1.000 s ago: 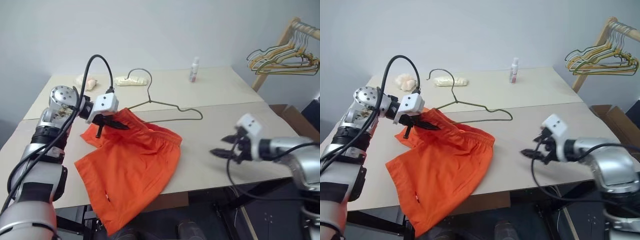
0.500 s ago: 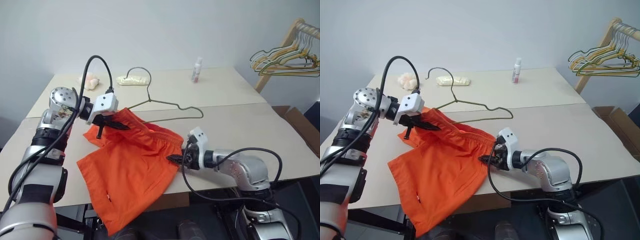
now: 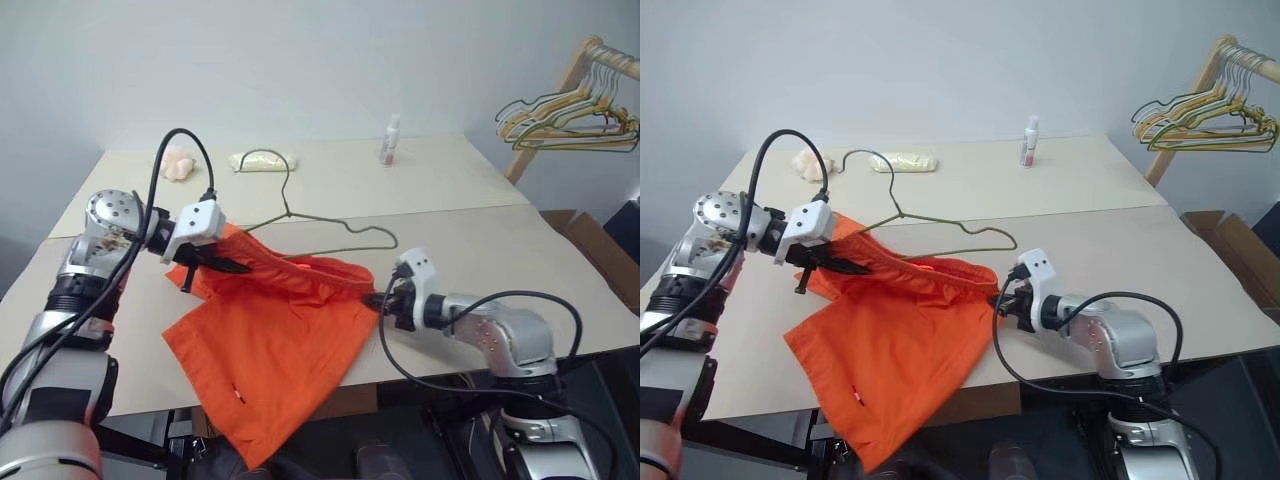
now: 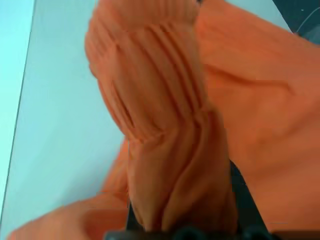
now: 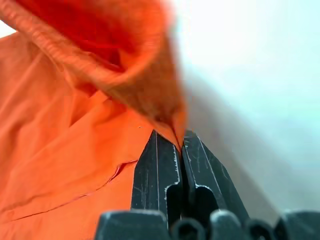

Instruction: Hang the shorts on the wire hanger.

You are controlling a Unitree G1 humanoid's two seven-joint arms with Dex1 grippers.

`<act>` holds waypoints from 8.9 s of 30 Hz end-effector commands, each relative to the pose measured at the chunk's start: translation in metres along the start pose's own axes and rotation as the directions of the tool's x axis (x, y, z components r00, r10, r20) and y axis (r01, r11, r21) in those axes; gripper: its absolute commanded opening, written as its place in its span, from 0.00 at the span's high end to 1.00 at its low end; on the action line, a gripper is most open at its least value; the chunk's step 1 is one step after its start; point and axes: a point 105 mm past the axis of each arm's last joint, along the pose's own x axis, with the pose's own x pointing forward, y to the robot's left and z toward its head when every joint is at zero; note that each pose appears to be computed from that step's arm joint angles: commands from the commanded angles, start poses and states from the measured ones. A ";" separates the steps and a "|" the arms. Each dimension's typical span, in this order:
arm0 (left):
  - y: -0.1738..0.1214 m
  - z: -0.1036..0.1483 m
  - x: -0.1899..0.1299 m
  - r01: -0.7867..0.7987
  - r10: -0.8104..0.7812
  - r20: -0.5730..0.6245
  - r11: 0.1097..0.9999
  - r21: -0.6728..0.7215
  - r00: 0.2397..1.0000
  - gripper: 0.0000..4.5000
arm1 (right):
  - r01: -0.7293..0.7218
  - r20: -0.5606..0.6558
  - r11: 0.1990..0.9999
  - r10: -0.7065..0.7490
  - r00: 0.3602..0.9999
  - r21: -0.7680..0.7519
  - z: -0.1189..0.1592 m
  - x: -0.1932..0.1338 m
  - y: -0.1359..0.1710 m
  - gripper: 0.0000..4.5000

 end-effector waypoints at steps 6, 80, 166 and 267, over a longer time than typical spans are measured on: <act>-0.006 -0.011 -0.016 -0.029 0.028 -0.035 0.999 -0.014 0.999 0.99 | 0.039 0.028 0.993 -0.036 0.999 -0.109 0.023 -0.036 -0.028 0.99; -0.002 -0.025 0.033 0.025 -0.014 -0.169 0.998 0.059 0.986 0.99 | -0.257 0.067 0.830 0.331 0.941 -0.494 0.112 -0.042 0.071 0.05; 0.013 -0.052 -0.009 -0.170 0.174 -0.235 0.985 0.038 0.956 0.99 | -0.353 -0.190 0.689 0.305 0.933 -0.633 0.100 -0.004 0.054 1.00; 0.028 0.025 0.029 -0.067 0.061 0.052 0.991 0.116 0.997 1.00 | -0.192 -0.287 0.652 -0.041 0.957 -0.733 0.077 -0.034 -0.002 0.99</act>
